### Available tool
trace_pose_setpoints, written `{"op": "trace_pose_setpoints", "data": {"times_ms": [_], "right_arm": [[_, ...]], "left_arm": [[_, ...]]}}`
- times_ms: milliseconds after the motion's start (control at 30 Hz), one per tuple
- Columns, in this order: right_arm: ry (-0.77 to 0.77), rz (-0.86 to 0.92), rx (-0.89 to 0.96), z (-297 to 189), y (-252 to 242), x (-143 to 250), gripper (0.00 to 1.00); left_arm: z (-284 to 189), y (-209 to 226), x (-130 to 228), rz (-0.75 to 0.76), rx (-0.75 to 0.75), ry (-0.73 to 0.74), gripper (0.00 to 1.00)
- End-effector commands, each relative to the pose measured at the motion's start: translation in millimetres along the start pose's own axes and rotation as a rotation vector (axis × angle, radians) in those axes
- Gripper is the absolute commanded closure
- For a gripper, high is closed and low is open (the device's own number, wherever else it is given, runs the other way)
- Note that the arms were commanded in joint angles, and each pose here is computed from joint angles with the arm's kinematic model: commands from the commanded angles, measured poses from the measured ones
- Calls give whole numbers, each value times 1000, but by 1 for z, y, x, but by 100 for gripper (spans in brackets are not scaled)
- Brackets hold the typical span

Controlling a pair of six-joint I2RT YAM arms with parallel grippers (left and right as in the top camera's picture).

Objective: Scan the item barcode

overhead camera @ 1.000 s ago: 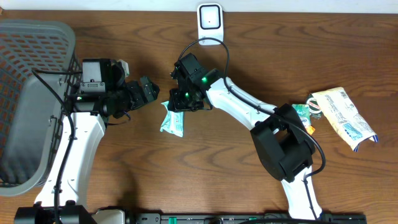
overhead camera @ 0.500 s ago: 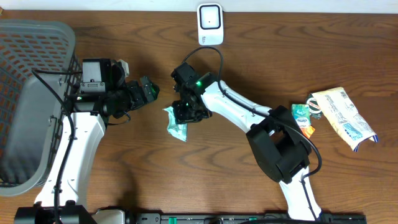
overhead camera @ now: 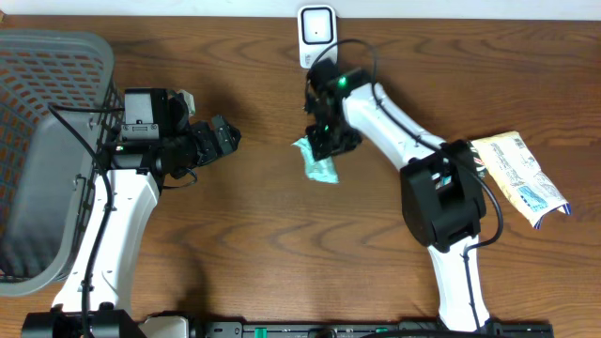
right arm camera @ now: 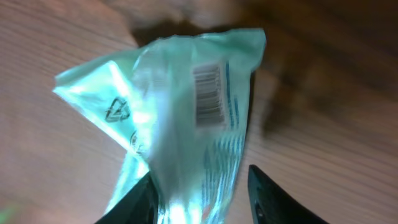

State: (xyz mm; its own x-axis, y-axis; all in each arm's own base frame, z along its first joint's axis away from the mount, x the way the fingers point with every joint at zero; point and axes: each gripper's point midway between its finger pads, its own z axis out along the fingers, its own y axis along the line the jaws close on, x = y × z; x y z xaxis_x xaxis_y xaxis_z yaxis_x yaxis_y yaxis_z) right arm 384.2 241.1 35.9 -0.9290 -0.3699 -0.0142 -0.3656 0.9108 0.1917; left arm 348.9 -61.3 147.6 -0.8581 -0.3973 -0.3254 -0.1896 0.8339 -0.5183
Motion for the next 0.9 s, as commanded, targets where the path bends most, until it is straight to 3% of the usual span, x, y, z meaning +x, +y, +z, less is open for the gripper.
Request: {"op": "trace_pose_setpoints", "data": {"times_ms": [0,233,400,633,867], "right_arm": [[-79,-125,-66,-34,26,-20,58],[7,-39,-184,-21,67,3,72],[135,-14,-155,7,73,39,68],[220,105,82,22,10,65,67],[247,140,128,13,-27,69,63]], "left_arm": [[0,3,0,9,-8,-1,0],[0,3,0,8,-8,-1,1],[0,3,0,9,-8,-1,1],[0,3,0,8,-8,-1,1],[0,3,0,8,-8,-1,1]]}}
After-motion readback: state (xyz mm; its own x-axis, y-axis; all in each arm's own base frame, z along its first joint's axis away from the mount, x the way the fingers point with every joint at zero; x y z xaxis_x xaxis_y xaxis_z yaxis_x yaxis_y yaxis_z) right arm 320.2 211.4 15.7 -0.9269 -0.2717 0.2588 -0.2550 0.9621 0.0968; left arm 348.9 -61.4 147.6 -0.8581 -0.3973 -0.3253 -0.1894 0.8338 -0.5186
